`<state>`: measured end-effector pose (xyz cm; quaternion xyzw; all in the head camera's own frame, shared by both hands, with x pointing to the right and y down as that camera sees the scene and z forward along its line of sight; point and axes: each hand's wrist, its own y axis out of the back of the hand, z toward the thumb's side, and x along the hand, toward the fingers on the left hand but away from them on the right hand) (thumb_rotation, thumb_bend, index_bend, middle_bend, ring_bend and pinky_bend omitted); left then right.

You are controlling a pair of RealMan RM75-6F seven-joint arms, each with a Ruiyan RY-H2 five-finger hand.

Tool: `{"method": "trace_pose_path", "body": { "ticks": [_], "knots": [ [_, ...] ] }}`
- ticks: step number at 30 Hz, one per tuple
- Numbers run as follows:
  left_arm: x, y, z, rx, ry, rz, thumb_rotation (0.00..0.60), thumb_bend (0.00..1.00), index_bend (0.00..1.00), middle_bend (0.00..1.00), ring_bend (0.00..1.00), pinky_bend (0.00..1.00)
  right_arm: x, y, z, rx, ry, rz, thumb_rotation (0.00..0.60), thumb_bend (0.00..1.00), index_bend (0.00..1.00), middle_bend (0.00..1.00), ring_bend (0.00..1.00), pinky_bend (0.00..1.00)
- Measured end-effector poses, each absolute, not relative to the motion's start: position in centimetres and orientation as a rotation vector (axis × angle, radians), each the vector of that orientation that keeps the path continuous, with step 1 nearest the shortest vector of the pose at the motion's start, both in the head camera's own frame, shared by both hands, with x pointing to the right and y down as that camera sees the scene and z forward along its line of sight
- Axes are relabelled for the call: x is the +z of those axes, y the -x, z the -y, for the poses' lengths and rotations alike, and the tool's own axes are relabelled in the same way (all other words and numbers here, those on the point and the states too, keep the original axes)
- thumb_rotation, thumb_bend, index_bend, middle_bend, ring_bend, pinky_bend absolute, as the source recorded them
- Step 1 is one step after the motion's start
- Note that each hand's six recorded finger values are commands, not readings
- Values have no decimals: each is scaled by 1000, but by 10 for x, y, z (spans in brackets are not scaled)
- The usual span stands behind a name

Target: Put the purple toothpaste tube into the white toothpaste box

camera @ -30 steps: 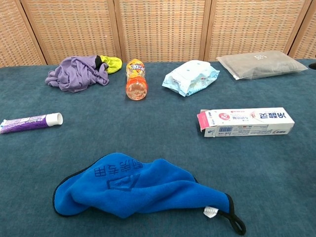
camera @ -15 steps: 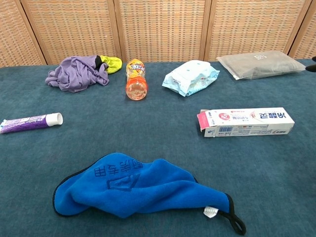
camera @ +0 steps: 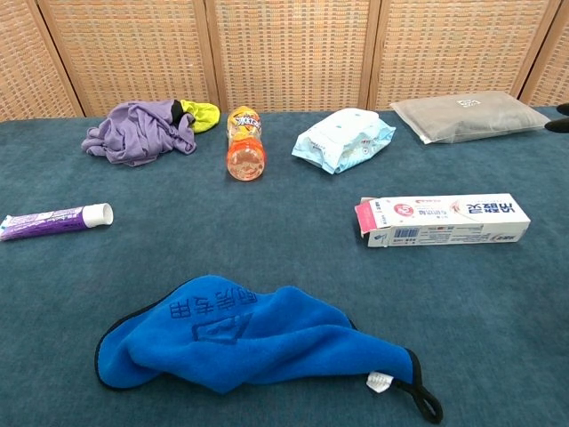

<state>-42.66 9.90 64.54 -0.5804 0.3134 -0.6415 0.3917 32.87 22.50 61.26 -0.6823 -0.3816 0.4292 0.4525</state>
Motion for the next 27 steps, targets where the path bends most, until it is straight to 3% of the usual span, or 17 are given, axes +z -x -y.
{"method": "trace_pose_path", "body": {
  "ticks": [27],
  "knots": [
    [718,420,-93,-1839,1451,-642,600,219,358,248,219,257,610,-328,-225,1050,1697,954,600,103,41,0,0,0]
  ]
}}
